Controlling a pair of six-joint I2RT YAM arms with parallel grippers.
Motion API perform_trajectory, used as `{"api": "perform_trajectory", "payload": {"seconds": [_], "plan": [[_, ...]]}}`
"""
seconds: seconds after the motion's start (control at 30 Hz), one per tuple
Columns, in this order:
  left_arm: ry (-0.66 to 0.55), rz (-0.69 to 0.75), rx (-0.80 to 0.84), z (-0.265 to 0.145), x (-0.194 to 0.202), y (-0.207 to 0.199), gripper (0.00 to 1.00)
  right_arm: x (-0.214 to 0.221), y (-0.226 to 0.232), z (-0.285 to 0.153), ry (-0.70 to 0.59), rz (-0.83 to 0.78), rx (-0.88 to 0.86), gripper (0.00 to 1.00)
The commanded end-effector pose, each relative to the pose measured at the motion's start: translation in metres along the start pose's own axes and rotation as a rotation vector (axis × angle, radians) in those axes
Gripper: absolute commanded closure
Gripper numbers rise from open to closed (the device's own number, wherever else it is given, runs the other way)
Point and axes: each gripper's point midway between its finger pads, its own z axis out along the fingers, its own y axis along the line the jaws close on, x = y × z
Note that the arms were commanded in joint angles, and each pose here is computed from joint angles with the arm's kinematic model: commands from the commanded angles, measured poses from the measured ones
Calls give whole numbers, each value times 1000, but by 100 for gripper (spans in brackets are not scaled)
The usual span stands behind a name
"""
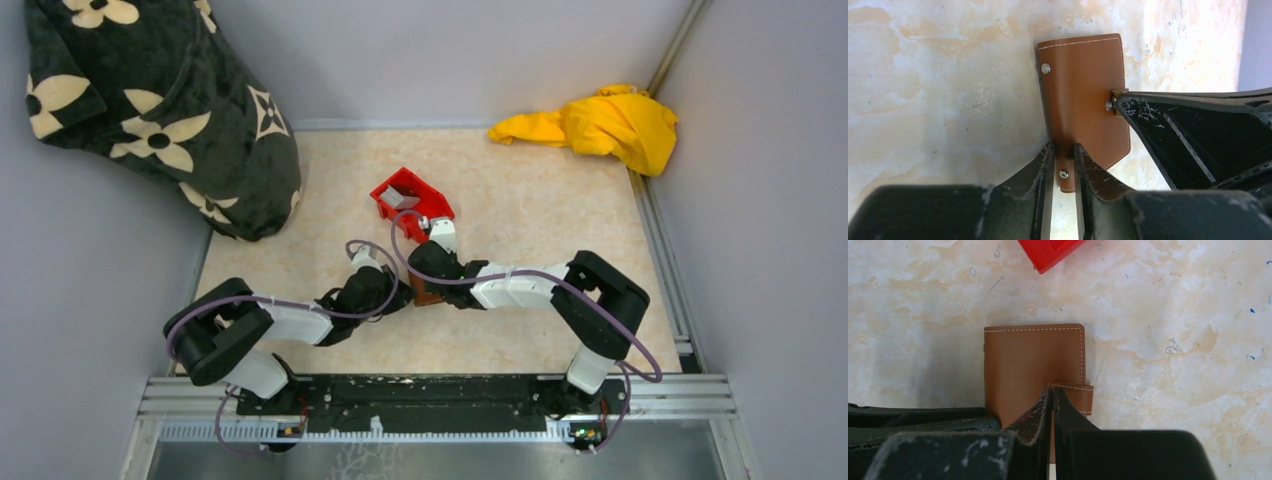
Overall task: Put the credit cards into the card holder
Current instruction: Close the card holder at the center of the board.
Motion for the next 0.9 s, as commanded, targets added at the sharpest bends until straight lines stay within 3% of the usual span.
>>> {"api": "perform_trajectory", "payload": {"seconds": [0.0, 0.87], "plan": [[38, -51, -15, -1, 9, 12, 74, 15, 13, -3, 45, -29, -42, 100], [62, -72, 4, 4, 11, 11, 74, 21, 15, -5, 57, -75, -39, 100]]}}
